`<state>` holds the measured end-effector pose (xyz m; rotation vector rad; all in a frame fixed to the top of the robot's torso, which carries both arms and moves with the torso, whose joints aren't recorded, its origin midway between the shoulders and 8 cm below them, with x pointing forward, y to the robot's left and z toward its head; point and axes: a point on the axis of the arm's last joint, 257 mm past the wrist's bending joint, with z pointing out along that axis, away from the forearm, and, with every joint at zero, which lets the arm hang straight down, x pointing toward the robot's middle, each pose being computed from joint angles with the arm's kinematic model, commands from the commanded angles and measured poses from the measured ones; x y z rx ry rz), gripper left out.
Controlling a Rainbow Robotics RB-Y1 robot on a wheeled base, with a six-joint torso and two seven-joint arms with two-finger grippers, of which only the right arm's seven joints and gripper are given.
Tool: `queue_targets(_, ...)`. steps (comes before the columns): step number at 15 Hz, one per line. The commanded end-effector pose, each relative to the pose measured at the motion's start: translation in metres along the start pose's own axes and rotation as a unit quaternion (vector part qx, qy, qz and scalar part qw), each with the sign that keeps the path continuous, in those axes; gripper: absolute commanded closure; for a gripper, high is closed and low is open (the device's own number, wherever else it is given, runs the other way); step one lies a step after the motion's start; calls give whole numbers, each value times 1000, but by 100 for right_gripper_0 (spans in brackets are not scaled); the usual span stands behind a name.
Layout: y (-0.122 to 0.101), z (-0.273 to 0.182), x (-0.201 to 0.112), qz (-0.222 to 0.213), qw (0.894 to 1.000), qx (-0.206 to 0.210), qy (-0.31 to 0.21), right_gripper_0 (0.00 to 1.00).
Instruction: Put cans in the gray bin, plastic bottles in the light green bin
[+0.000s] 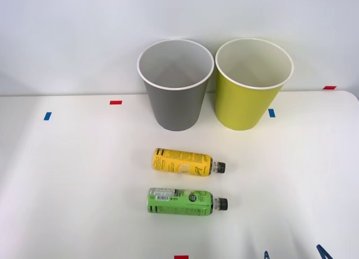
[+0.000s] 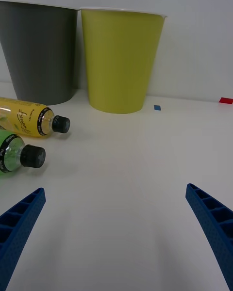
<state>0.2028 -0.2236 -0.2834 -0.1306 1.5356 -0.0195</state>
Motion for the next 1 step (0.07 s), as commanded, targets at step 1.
queue_targets(1,0,0,0,0,1000,0,0,0)
